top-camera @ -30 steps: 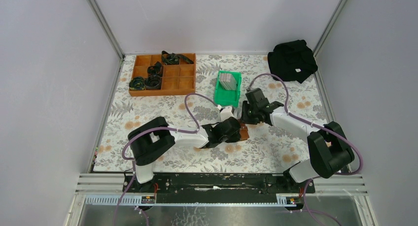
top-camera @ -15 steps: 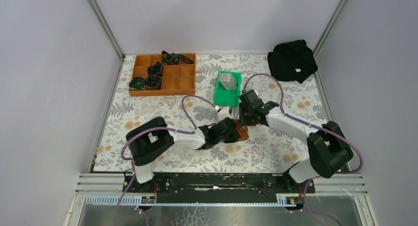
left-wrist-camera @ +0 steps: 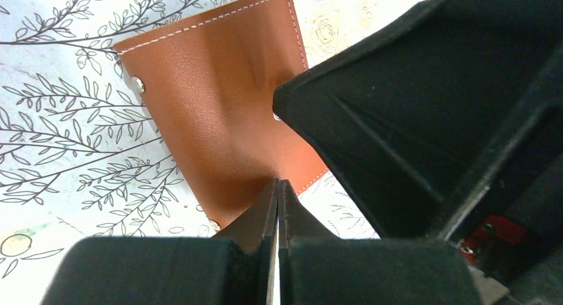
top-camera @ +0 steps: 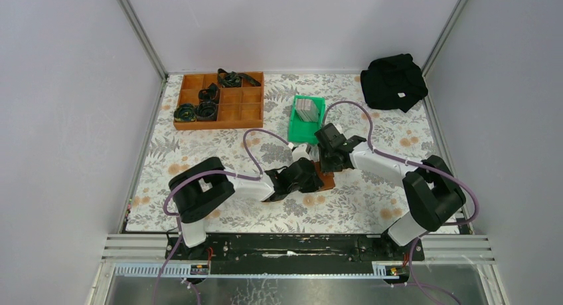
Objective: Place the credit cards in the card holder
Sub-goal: Close the card holder at the center of the board.
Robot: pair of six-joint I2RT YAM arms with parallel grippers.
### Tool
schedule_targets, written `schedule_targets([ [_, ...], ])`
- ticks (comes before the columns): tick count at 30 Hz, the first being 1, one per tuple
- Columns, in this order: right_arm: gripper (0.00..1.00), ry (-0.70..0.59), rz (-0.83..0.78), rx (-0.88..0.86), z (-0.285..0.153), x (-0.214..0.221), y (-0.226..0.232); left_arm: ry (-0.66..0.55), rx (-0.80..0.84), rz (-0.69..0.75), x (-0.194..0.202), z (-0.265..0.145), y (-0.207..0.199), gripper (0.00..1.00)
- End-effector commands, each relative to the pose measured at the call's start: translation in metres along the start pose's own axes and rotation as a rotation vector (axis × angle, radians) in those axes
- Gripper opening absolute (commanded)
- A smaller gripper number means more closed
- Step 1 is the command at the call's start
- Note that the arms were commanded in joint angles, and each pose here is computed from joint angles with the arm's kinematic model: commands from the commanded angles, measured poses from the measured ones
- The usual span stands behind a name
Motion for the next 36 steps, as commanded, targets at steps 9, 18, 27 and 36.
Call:
schedule_targets([
  [9,0.31,-0.029,-0.057,0.088,-0.0036,-0.0084,0.0012,0.171,-0.234,0.067,0.0422,-0.0046,0.0746,0.00],
  [18,0.30,-0.040,-0.100,0.134,-0.0052,-0.0076,0.0030,0.173,-0.231,0.062,0.0412,-0.0045,0.0777,0.00],
  [27,0.32,-0.025,-0.131,0.178,-0.0019,-0.0024,-0.0018,0.171,-0.227,0.056,0.0401,-0.0051,0.0794,0.00],
  [36,0.31,-0.017,-0.158,0.205,-0.0022,-0.0005,-0.0029,0.172,-0.226,0.057,0.0397,-0.0056,0.0806,0.00],
])
Point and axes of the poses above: each gripper's point midway between its finger pads, its own z axis out along the fingers, its own y axis along the line the jaws close on, x = y × z, the point moved 5 cm from there along -z, back along the fingers, and after that the axes turned 6 degrees about z, right-handed, at the moved point
